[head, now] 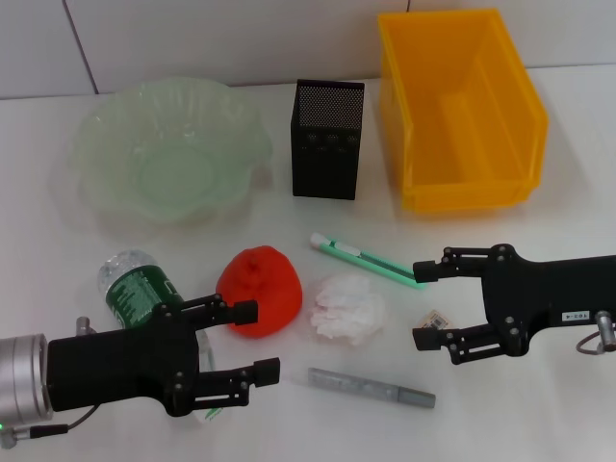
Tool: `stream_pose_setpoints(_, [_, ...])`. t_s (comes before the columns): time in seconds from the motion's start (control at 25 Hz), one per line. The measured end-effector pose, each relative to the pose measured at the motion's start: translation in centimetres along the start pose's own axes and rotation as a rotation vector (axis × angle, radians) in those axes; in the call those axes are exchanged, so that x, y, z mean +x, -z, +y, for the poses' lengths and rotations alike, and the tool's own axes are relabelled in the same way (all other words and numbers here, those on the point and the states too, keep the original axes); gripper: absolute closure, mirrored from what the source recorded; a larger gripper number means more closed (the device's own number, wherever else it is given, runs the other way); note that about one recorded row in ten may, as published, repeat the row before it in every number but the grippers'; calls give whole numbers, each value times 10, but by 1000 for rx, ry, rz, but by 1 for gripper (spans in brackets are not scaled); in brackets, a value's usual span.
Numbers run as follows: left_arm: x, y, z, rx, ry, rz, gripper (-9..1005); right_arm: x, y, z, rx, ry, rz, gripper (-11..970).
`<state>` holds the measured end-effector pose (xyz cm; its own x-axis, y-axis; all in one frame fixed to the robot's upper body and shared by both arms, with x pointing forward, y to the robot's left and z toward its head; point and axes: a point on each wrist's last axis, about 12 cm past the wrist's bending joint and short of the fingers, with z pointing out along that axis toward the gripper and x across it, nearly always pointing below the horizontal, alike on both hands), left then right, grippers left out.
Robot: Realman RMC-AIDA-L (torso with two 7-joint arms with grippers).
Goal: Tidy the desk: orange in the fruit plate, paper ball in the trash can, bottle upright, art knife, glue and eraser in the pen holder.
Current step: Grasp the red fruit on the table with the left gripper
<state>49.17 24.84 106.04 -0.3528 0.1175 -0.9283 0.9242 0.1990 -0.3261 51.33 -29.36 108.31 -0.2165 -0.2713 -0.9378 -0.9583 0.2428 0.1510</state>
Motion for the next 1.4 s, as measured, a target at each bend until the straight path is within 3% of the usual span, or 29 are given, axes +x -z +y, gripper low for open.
stream_pose_setpoints(0.64, [0,1,1,-24,-23,-18,198,4,2,5,5,-11,-15,128])
stream_pose_setpoints(1.0, [-17,-17,25,-143,-145,-83,199,16,16,16,43,-31,-15,129])
stream_pose_setpoints(1.12, [-20,-31,37,-181,-157,-19,200,18,19,18,55,-36,-20,129])
stream_pose_setpoints(1.4, [-13,-36,44,-234,-145,50,253,21,22,20,63,-45,-21,129])
